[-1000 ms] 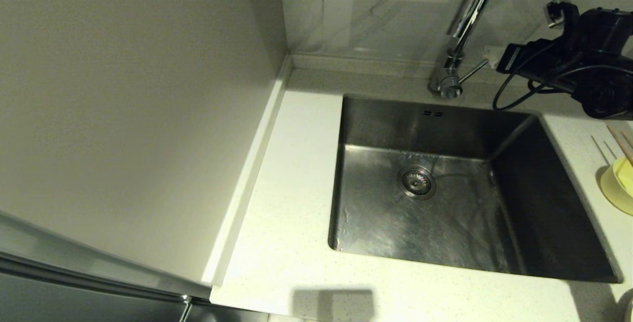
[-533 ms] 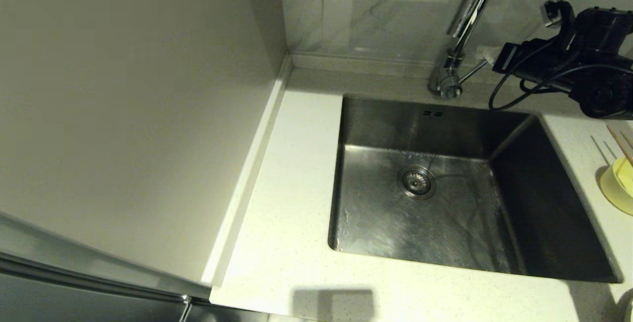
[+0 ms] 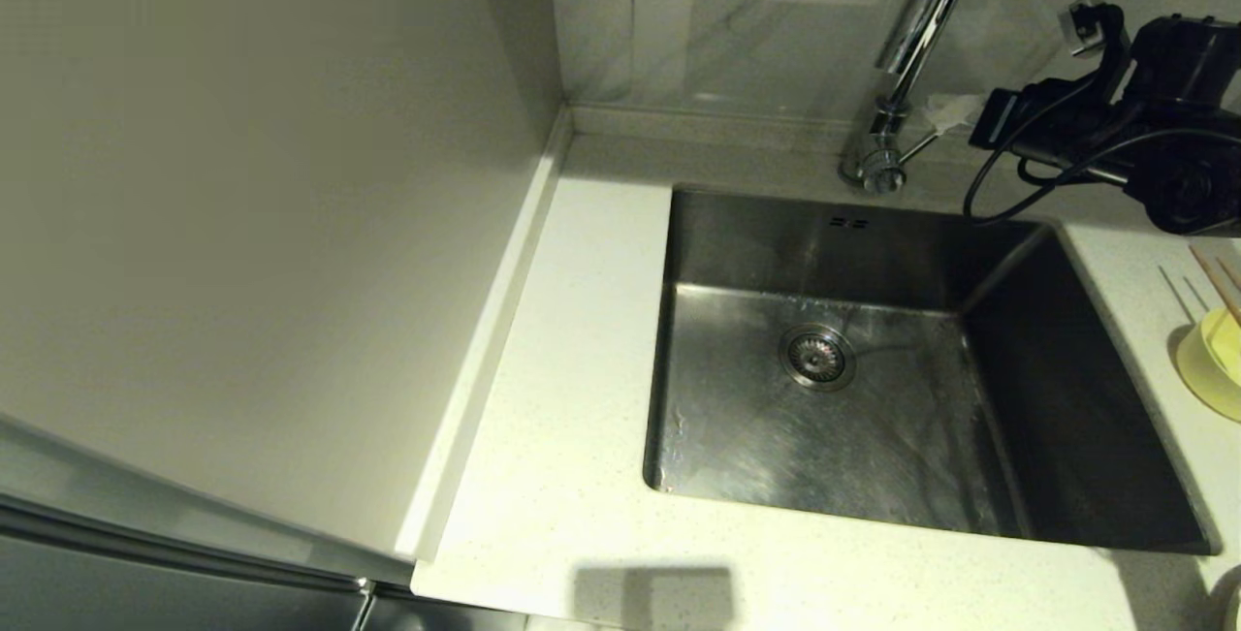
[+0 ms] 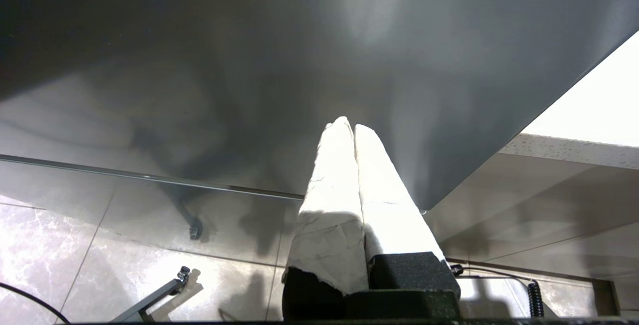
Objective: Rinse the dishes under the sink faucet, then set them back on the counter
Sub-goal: Turn on the faucet
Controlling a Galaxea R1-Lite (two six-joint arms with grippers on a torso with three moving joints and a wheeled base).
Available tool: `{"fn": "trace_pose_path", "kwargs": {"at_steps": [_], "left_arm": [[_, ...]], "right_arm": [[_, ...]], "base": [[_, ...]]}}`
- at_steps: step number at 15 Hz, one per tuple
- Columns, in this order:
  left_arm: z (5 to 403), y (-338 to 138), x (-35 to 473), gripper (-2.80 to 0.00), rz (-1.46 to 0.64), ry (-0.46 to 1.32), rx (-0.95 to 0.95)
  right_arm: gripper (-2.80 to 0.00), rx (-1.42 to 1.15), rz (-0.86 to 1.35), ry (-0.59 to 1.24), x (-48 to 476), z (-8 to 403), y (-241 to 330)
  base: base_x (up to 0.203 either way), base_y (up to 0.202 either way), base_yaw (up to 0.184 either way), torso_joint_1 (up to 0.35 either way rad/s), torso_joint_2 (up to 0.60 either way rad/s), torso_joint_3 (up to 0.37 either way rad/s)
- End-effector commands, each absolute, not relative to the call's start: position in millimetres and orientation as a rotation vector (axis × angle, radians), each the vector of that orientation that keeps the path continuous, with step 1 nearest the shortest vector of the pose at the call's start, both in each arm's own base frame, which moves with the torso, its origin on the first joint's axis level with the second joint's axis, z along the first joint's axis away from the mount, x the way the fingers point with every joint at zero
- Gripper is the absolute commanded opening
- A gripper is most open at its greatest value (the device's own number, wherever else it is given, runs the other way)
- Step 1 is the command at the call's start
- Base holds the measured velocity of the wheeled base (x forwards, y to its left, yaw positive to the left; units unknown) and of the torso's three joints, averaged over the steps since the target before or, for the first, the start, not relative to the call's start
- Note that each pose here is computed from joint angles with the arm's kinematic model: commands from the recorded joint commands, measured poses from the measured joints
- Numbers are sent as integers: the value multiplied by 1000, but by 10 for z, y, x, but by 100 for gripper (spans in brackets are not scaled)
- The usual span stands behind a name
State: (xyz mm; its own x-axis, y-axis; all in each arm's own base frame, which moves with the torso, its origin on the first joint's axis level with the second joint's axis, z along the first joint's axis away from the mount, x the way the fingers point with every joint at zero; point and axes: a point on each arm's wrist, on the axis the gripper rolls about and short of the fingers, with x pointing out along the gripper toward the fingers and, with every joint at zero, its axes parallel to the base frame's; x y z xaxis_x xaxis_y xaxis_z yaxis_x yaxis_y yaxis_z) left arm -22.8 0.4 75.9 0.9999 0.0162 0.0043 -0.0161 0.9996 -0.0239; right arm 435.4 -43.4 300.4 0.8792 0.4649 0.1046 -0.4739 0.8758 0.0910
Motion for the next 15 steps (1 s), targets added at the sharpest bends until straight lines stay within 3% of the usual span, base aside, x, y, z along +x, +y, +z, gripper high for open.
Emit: {"fn": "trace_pose_path", "kwargs": {"at_steps": [1, 10, 15], "left_arm": [[759, 4, -229, -280, 17, -6, -25], [759, 4, -229, -280, 17, -6, -25], [759, 4, -229, -280, 17, -6, -25]], "right_arm": [[-280, 105, 502, -72, 4314, 2998, -436], [-280, 53, 504, -26, 4216, 2930, -538], [-280, 56, 510, -22, 4143, 3105, -530]], "base": [[0, 0, 0, 0, 0, 0], [0, 0, 0, 0, 0, 0], [0, 0, 0, 0, 0, 0]]}}
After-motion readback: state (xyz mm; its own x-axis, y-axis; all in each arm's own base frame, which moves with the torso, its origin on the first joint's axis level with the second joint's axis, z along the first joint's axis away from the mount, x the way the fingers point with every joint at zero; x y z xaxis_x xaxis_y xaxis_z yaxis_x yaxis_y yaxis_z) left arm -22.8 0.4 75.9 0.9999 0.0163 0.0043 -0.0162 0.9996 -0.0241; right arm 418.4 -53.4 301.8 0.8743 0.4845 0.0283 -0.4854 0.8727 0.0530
